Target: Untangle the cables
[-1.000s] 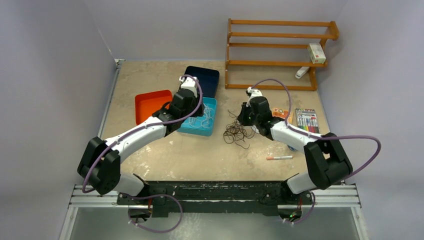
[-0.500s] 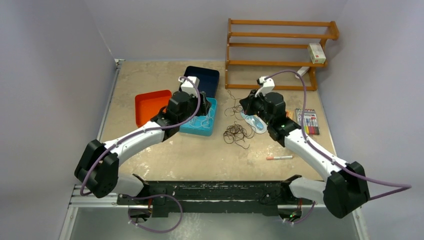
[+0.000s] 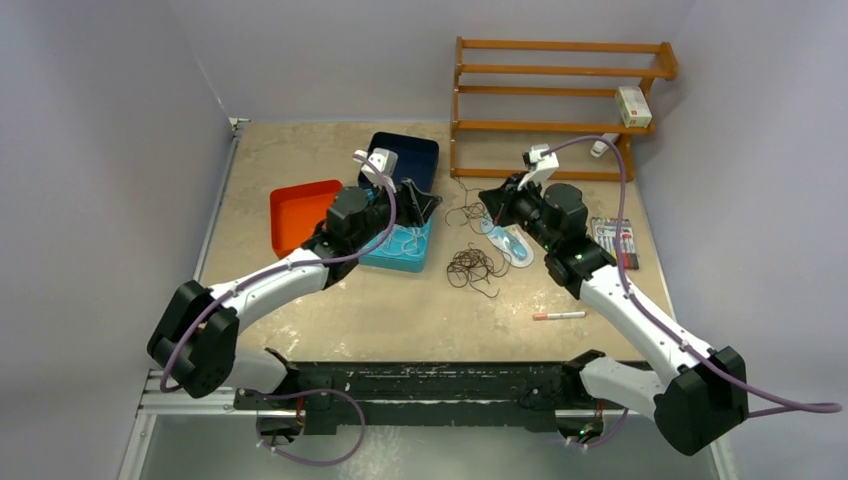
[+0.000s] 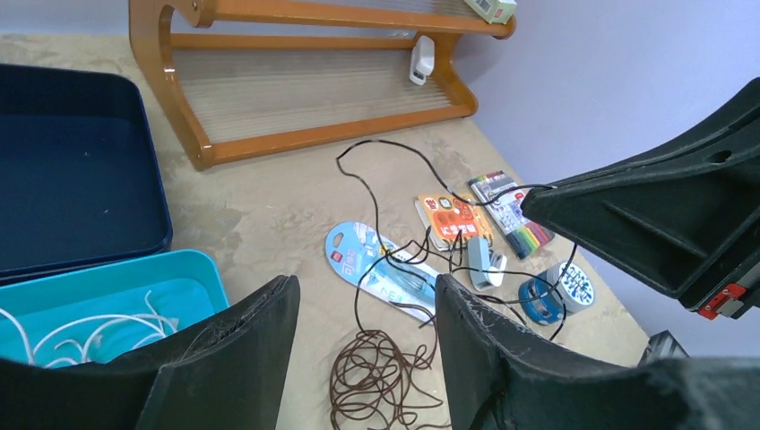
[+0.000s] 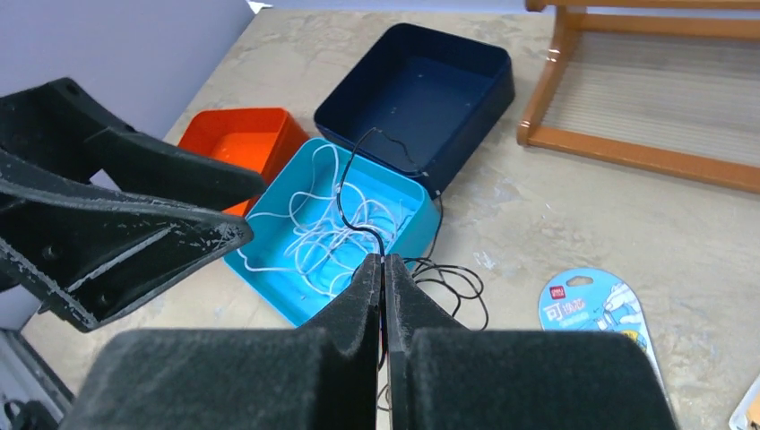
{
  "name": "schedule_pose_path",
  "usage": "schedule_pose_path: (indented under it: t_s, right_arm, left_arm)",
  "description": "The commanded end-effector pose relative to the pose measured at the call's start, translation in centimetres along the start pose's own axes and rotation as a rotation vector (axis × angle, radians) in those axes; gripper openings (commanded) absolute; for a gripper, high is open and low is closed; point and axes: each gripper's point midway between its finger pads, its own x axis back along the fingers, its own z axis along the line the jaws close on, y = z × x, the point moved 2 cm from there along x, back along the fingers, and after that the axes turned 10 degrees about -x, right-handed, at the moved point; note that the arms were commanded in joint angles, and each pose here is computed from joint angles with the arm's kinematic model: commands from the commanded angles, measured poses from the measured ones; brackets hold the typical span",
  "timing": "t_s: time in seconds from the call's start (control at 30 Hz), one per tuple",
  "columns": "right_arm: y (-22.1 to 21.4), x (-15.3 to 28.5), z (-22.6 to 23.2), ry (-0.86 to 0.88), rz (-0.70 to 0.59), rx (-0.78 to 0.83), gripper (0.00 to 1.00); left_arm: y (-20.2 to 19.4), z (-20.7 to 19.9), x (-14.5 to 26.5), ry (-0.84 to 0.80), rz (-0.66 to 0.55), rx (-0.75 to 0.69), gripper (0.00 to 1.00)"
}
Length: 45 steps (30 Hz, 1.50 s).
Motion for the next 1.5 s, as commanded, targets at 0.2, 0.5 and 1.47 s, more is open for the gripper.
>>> schedule_pose_path:
  t_s: [0.2,0.5,1.47]
  right_arm:
    - [2.7,1.4,6.5,0.335,0.05,0.175,0.0]
    - [2.2,2.1,8.7,0.471,0.145,0.221,0.0]
    - [8.1,-5.2,7.7,0.305,-0.132,0.129,0.0]
  left_arm:
    - [2.8,0.4,3.7,0.024,0.057,-0.381,0.56]
    - [2.3,-0.1,5.2,0.098,0.22,-0.61,0.6]
    - [0.7,9.4,12.9,0.826,0.024,-0.039,0.61]
